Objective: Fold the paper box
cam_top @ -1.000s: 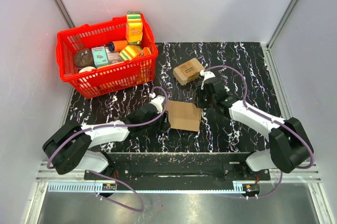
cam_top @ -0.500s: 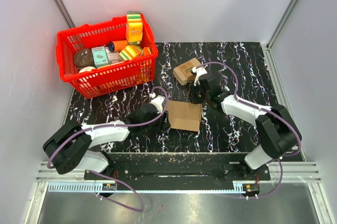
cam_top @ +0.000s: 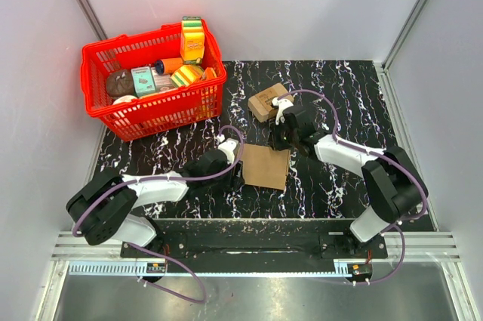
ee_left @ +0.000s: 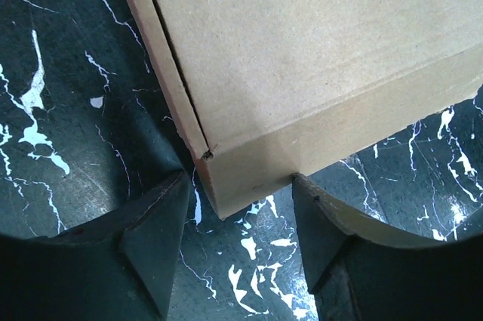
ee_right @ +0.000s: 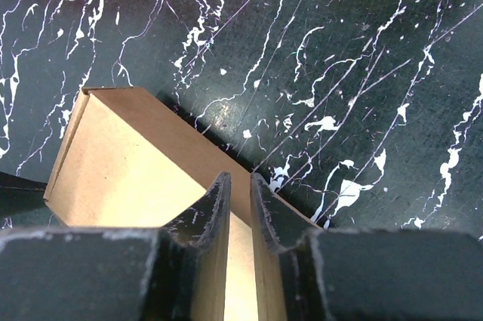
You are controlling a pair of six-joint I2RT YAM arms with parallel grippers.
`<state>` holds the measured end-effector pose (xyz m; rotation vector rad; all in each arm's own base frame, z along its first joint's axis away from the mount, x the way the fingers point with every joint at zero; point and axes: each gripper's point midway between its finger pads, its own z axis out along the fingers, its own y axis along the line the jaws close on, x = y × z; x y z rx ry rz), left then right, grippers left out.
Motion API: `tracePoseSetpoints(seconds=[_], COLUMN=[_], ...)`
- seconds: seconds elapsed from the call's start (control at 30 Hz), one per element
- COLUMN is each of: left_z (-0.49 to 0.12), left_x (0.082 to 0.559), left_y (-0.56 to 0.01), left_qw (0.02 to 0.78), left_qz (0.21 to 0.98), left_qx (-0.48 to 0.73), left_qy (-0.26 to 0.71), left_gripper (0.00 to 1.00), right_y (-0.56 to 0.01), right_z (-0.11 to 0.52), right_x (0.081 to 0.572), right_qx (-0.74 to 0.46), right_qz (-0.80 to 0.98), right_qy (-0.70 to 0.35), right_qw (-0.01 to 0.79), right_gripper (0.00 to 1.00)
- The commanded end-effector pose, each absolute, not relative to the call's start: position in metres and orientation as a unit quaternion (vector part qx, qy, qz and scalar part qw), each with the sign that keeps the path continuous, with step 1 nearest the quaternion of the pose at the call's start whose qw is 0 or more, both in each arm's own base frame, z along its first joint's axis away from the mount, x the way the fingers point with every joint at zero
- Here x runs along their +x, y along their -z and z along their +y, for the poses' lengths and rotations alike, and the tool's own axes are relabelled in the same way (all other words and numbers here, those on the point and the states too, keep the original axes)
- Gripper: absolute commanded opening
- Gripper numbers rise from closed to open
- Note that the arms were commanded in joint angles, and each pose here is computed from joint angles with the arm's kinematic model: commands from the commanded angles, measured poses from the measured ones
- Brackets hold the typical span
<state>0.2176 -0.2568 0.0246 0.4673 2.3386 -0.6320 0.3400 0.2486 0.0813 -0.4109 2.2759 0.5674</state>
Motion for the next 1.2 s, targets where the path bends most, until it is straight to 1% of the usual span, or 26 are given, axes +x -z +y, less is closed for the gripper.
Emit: tracePoseSetpoints(seconds=[0.0, 0.7, 1.17], left_z=[-0.263, -0.265, -0.262], left_x=[0.233, 0.240, 0.250], left_y=[-0.036, -0.038, -0.033], left_qw=[0.361, 0.369, 0.383], left_qz=[0.885, 0.883, 0.884], left_qx=[0.177, 0.173, 0.171], left_qy=[0.235, 0.231, 0.207], left_gripper=[0.62, 0.63, 0.64], right_y=[-0.093, -0.069, -0.058], right_z=[0.256, 0.251, 0.257], right_x=[0.349, 0.342, 0.334], right_qx=[-0.170, -0.170, -0.174], right_qz=[0.878, 0.900, 0.905], right_qy=[-0.232, -0.215, -0.232], right_qw=[0.382, 0.339, 0.312], right_gripper=[0.21, 0.21, 0.21])
